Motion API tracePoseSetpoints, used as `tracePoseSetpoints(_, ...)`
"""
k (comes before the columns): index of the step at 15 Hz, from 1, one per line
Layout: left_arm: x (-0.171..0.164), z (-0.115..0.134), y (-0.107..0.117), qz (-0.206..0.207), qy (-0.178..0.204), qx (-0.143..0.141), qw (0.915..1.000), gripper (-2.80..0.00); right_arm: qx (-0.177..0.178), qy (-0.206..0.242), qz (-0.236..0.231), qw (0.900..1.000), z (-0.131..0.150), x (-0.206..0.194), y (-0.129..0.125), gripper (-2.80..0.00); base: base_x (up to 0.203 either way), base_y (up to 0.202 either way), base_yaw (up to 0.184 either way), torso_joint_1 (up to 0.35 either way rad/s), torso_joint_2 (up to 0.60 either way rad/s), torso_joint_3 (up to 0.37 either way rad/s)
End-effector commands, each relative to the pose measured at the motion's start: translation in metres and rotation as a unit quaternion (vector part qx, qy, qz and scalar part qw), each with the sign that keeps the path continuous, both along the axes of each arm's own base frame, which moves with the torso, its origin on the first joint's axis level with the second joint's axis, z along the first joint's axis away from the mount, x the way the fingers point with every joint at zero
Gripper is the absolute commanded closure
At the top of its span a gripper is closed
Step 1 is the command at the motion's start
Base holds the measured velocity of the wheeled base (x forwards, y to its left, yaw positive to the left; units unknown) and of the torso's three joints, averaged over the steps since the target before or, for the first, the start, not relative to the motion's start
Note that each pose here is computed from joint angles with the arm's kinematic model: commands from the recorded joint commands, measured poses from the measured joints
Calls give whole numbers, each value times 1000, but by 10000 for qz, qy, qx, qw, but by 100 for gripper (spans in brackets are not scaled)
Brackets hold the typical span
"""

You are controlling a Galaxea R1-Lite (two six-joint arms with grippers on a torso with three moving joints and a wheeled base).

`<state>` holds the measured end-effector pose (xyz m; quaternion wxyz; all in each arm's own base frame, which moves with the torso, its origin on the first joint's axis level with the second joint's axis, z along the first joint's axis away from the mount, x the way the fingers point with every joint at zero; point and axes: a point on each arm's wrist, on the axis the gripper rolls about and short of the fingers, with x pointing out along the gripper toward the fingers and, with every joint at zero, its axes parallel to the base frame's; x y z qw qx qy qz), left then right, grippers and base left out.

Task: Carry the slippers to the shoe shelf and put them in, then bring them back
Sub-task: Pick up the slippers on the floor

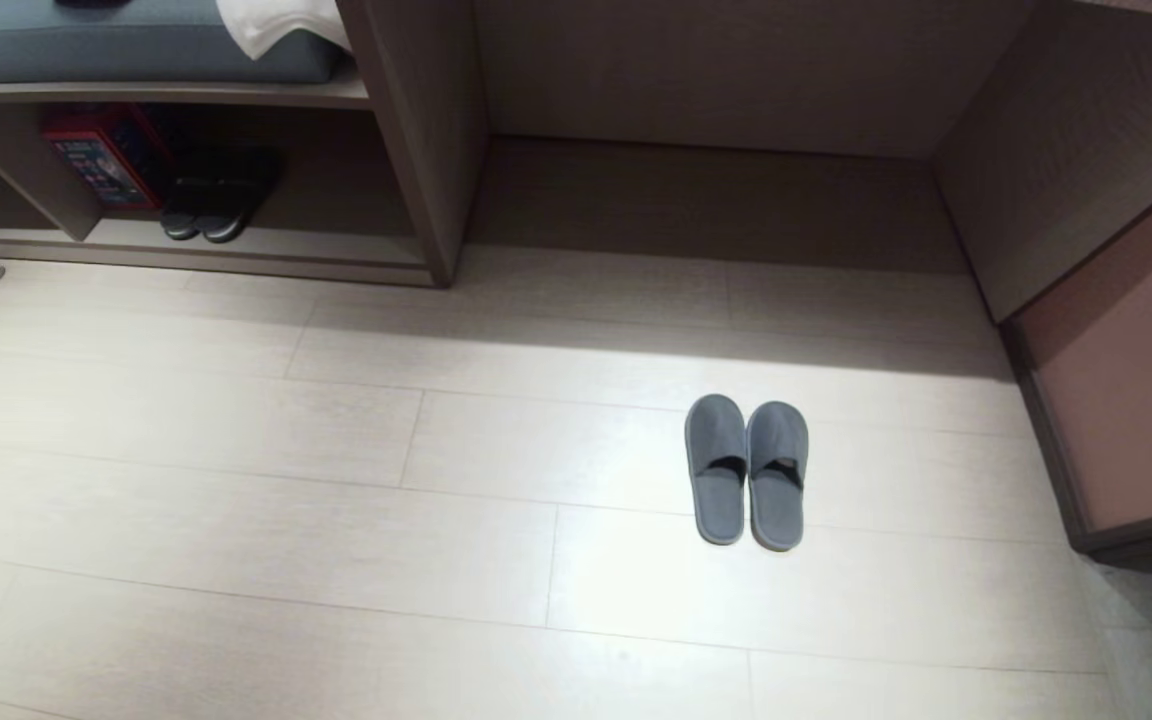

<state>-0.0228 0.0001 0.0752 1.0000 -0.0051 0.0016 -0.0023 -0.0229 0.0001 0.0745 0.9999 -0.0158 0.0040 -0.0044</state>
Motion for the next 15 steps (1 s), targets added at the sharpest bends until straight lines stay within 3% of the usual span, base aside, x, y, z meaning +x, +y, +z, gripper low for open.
tracePoseSetpoints(1, 0, 0, 0, 0, 7, -3, 10000, 0, -3, -8, -1, 10000, -1, 0, 0, 0, 0, 0, 0, 2, -1, -192)
tracePoseSetpoints(15, 0, 0, 0, 4, 7, -3, 10000, 0, -3, -1, -1, 10000, 0, 0, 0, 0, 0, 0, 0, 1, 3, -195)
